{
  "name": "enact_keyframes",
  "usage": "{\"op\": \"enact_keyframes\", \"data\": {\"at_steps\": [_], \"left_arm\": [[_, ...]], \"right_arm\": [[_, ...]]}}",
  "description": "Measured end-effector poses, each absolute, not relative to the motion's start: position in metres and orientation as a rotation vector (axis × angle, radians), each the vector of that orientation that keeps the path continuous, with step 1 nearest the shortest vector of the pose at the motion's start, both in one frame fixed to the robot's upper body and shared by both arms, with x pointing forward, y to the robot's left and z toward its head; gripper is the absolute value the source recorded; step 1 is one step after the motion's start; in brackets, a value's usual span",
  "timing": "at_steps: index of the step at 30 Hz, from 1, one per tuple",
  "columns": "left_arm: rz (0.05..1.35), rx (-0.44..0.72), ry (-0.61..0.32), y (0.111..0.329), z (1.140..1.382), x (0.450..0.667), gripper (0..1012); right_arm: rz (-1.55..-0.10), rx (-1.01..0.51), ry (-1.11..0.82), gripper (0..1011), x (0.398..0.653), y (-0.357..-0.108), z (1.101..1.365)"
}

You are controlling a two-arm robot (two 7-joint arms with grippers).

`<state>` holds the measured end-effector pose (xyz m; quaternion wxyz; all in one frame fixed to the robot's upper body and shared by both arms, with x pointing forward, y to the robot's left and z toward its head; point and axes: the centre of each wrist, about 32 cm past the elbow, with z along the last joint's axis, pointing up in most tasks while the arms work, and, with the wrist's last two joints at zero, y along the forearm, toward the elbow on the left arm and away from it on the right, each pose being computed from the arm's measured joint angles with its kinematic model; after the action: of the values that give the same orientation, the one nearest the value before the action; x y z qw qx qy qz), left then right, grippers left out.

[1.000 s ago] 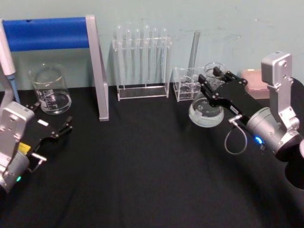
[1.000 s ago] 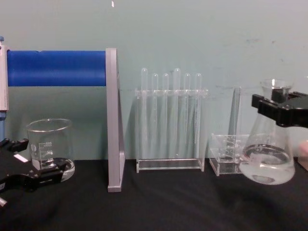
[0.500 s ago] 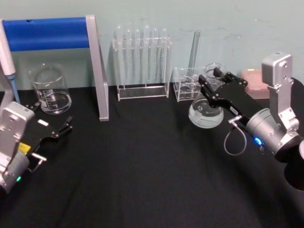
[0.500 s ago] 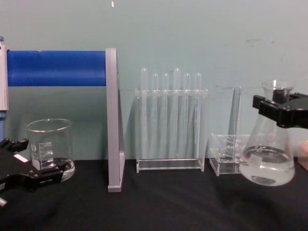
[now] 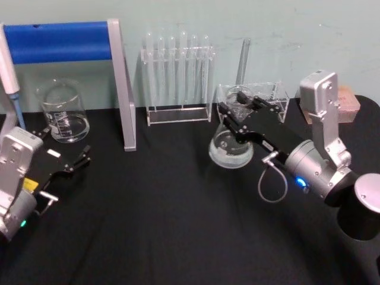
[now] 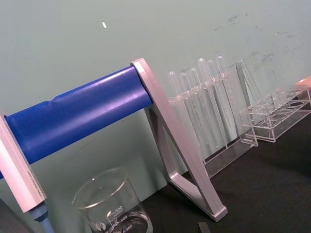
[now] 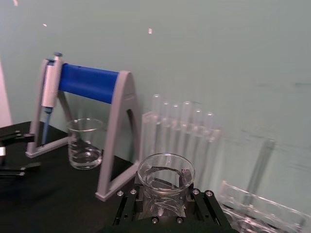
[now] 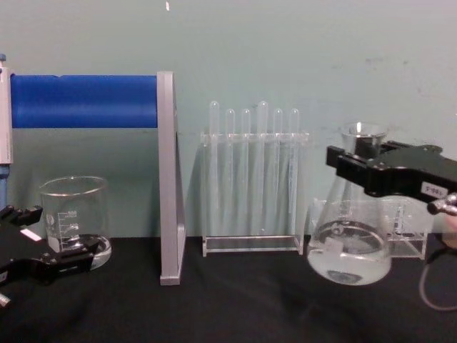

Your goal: Grasp the erlenmeyer flask with one hand, shake it three times, then place it back.

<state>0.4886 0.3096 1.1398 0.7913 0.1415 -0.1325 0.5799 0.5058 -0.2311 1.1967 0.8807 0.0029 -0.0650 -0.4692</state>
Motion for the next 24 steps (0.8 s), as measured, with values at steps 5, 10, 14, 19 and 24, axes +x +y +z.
{"op": "enact_keyframes", "data": {"at_steps": [5, 10, 14, 19, 24], "left_arm": [[1.248, 0.304, -0.285, 0.310, 1.140, 0.489, 1001], [1.248, 0.304, -0.285, 0.310, 1.140, 0.489, 1001], [1.248, 0.304, -0.285, 0.310, 1.140, 0.489, 1001], [1.248, 0.304, -0.285, 0.310, 1.140, 0.489, 1001], [1.248, 0.305, -0.285, 0.310, 1.140, 0.489, 1001]], "right_arm": [[-0.941, 0.011, -0.131, 449, 0.505, -0.223, 1.197], [-0.914, 0.014, -0.129, 449, 0.504, -0.218, 1.197], [-0.899, 0.014, -0.129, 449, 0.504, -0.215, 1.197], [-0.894, 0.013, -0.126, 449, 0.504, -0.214, 1.196], [-0.890, 0.010, -0.121, 449, 0.504, -0.213, 1.194]]}}
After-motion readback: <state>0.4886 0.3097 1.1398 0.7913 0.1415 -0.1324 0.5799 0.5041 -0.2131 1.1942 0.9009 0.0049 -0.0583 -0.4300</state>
